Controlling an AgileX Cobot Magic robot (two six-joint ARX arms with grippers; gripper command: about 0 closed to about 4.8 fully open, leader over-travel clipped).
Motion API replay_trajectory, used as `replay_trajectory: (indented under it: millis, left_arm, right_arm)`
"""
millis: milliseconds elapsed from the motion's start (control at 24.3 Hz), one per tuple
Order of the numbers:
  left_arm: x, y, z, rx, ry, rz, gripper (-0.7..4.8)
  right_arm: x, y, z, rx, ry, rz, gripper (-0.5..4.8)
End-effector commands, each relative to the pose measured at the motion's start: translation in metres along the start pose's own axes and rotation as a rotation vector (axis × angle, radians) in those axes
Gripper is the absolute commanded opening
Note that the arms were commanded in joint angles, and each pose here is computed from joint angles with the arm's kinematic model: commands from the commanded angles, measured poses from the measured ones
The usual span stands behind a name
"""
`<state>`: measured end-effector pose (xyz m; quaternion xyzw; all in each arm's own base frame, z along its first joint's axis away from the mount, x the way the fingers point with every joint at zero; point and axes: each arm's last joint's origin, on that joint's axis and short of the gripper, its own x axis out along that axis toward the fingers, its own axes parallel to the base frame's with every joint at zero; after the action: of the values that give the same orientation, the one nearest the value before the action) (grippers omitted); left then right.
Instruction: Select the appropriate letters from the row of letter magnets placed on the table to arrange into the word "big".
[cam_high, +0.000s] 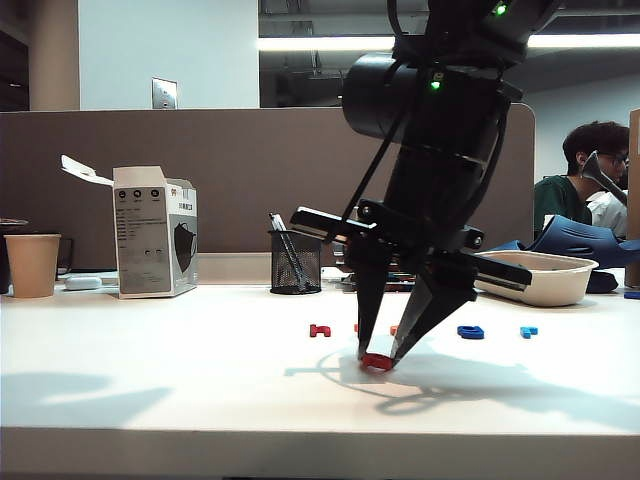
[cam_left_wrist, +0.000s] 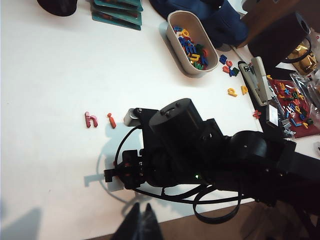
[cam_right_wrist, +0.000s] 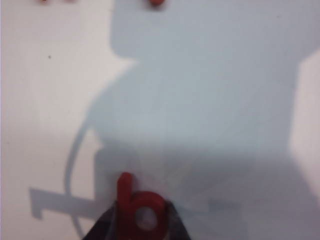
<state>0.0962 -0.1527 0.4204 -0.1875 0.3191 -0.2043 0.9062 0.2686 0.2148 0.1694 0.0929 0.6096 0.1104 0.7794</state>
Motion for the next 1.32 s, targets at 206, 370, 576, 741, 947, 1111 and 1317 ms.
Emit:
replay_trajectory:
  millis: [206,370,576,741,947,1111,1317]
  left_arm:
    - [-0.001,0.000,0.001,-0.001,-0.011,-0.004,-0.05]
    - [-0.001,0.000,0.001,-0.001,-0.011,-0.004,-0.05]
    - [-0.001,0.000,0.001,-0.001,-0.011,-0.003,-0.05]
    - [-0.001,0.000,0.001,-0.001,-0.011,-0.004,-0.05]
    - [-0.001,0.000,0.001,-0.001,-0.011,-0.004,-0.05]
    - [-0.001,0.000,0.001,-0.001,-0.011,-0.003,-0.05]
    - [-0.001,0.000,0.001,-0.001,-0.011,-0.003,-0.05]
  right_arm:
    - [0.003,-0.002,-0.002,0.007,0.022,-0.017,1.30]
    - [0.003,-0.002,-0.002,0.008,0.027,-0.020,1.72]
    - [0.003,-0.002,-0.002,0.008,0.032,-0.012,2.14]
    - [0.002,-0.001,-0.002,0.009,0.045,0.007,2.46]
    - [0.001,0.001,-0.001,0.007,0.052,0.038,2.46]
    - [-0.002,0.001,-0.001,0.008,0.051,0.050,2.47]
    - [-0.017,0.007,0.012,-0.003,0.005,0.088,2.47]
